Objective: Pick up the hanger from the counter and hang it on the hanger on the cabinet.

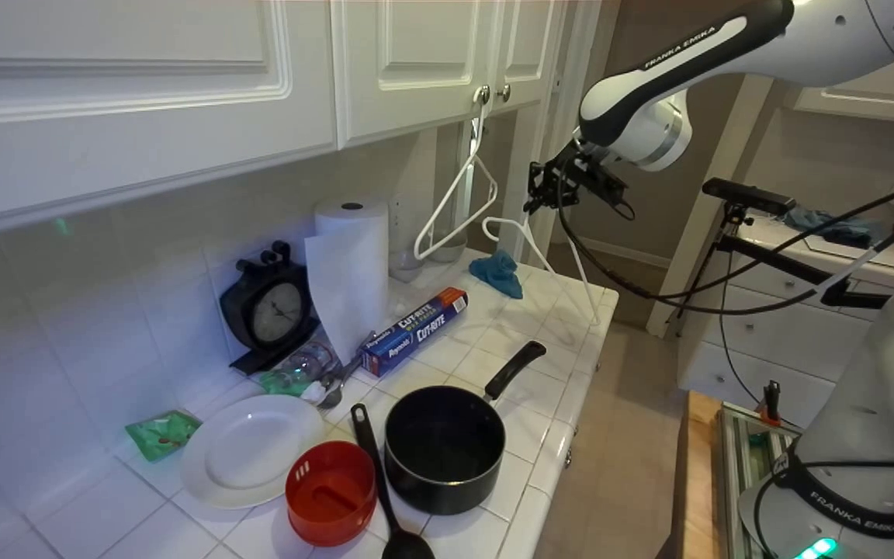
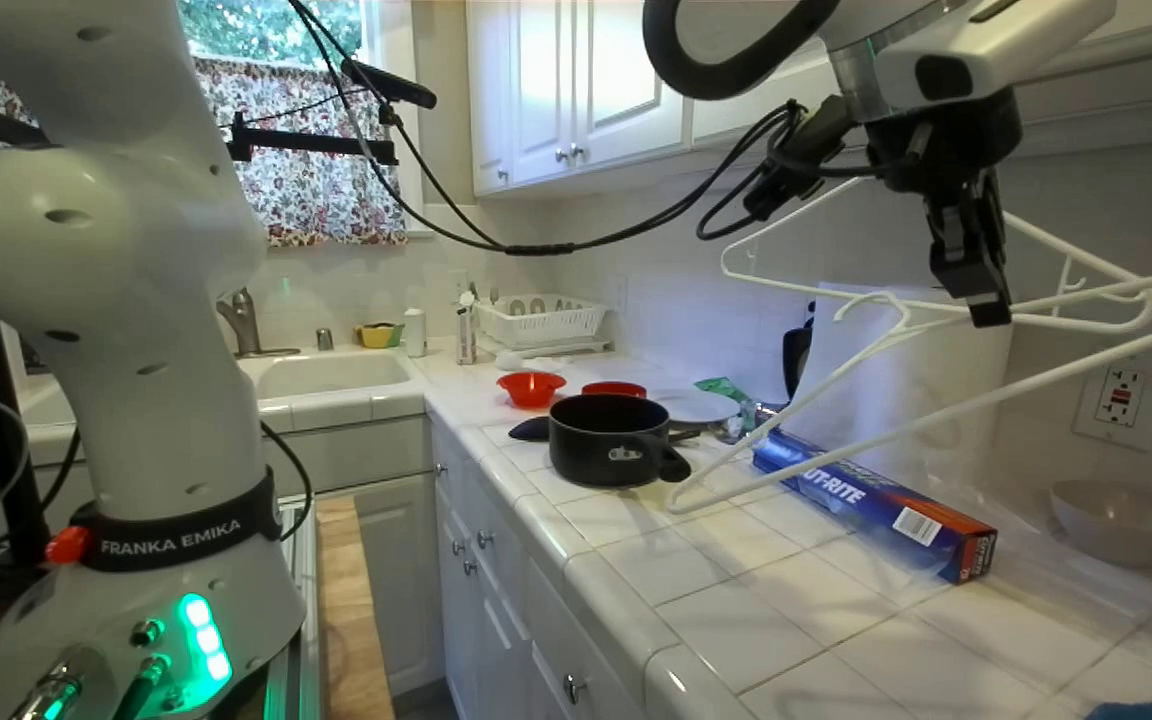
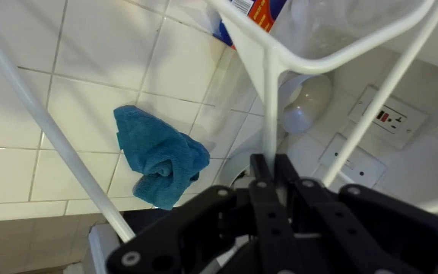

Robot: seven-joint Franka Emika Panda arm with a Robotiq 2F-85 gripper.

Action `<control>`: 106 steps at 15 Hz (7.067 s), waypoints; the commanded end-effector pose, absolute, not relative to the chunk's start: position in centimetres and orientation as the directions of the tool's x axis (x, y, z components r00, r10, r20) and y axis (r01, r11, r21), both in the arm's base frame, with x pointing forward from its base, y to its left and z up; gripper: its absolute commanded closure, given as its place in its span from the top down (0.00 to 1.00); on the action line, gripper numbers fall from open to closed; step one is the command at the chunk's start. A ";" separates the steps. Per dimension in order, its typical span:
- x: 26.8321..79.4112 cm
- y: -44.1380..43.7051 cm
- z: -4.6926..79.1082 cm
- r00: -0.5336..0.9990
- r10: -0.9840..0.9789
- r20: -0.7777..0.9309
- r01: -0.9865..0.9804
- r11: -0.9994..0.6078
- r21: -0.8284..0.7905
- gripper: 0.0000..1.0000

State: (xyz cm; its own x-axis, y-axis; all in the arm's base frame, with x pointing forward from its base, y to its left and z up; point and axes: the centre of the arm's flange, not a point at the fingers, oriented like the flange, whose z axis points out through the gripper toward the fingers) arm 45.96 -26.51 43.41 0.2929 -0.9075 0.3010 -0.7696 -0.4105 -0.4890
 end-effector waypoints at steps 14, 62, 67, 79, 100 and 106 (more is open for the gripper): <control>47.2 -25.3 47.4 0.186 -0.944 0.272 -0.696 -0.322 -0.641 0.06; 53.0 -24.1 40.6 -0.016 -0.994 0.110 -0.859 -0.043 -0.511 0.40; 52.9 -24.2 40.7 -0.028 -0.994 0.104 -0.858 -0.030 -0.513 0.76; 50.5 -23.8 42.7 -0.039 -0.993 0.114 -0.856 -0.025 -0.517 1.00; 51.0 -26.7 43.1 0.422 -0.902 0.089 -0.826 -0.423 -0.373 1.00; 50.9 -26.5 40.0 0.375 -0.926 0.052 -0.866 -0.369 -0.336 1.00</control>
